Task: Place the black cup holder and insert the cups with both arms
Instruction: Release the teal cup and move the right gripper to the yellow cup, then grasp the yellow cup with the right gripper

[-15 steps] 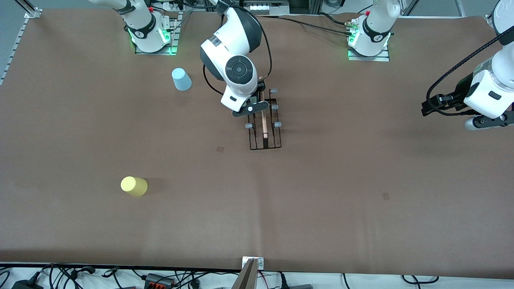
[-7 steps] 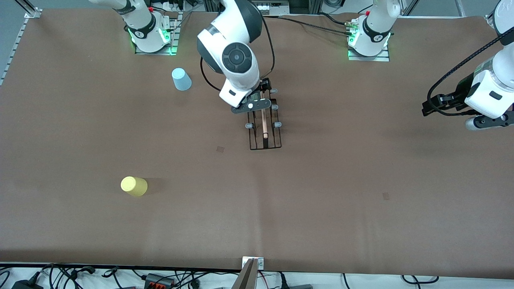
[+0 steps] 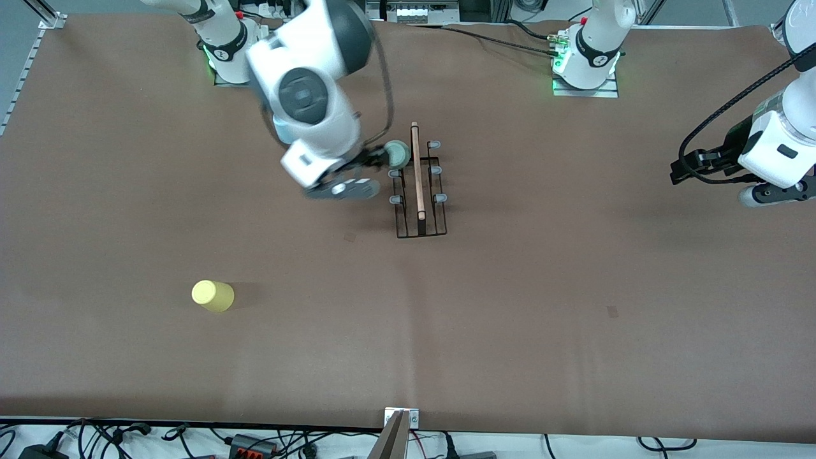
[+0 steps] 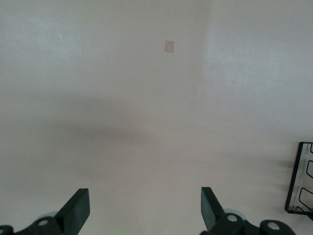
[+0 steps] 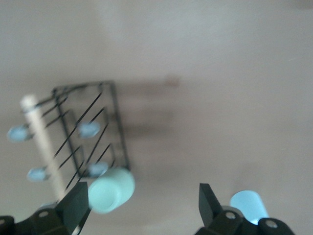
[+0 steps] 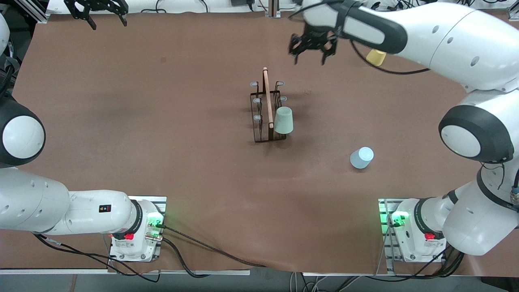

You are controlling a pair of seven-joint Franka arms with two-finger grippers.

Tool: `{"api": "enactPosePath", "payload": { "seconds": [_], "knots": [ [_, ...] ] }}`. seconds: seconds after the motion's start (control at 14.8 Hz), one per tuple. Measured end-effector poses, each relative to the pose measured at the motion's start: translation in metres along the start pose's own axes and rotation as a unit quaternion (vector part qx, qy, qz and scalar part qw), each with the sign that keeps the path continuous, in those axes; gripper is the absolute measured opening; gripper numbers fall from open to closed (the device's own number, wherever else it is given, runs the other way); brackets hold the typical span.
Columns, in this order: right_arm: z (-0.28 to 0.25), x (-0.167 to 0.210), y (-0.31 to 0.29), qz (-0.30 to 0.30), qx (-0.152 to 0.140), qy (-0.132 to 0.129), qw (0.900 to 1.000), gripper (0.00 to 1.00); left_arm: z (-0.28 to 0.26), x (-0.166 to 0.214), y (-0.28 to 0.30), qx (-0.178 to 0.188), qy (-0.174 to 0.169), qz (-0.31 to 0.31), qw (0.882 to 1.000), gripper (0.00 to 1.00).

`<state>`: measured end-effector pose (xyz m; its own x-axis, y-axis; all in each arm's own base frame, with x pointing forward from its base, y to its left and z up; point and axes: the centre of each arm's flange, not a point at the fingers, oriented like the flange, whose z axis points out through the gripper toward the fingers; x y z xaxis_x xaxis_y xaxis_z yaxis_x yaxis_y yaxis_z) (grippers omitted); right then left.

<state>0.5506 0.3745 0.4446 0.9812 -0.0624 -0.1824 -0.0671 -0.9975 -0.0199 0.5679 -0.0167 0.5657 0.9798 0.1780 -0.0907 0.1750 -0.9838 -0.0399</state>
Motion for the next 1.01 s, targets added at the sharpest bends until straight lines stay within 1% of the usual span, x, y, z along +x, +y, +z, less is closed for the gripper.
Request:
{"api": "enactPosePath", "payload": {
  "seconds": [0.14,0.2,0.41,0.47,0.54,0.68,0.81,0.88,1.01],
  "knots": [
    [-0.006,0.034,0.048,0.036,-0.005,0.008,0.999,1.00,0.000,0.000,0.000,0.000,0.000,0.000,1.000,1.00],
    [-0.005,0.050,0.074,0.048,-0.007,0.009,0.999,1.00,0.000,0.000,0.000,0.000,0.000,0.000,1.000,1.00],
    [0.014,0.103,0.158,0.079,-0.010,0.002,0.997,1.00,0.000,0.000,0.000,0.000,0.000,0.000,1.000,1.00],
    [0.024,0.119,0.183,0.087,-0.012,0.005,0.996,1.00,0.000,0.000,0.000,0.000,0.000,0.000,1.000,1.00],
    [0.033,0.133,0.202,0.093,-0.015,0.014,0.995,1.00,0.000,0.000,0.000,0.000,0.000,0.000,1.000,1.00],
    [0.048,0.154,0.226,0.101,-0.026,0.042,0.994,1.00,0.000,0.000,0.000,0.000,0.000,0.000,1.000,1.00],
    [0.058,0.170,0.239,0.091,-0.040,0.072,0.992,1.00,0.000,0.000,0.000,0.000,0.000,0.000,1.000,1.00],
    [0.063,0.176,0.245,0.082,-0.042,0.082,0.992,1.00,0.000,0.000,0.000,0.000,0.000,0.000,1.000,1.00],
    [0.076,0.187,0.264,0.077,-0.045,0.087,0.992,1.00,0.000,0.000,0.000,0.000,0.000,0.000,1.000,1.00]
  ]
}}
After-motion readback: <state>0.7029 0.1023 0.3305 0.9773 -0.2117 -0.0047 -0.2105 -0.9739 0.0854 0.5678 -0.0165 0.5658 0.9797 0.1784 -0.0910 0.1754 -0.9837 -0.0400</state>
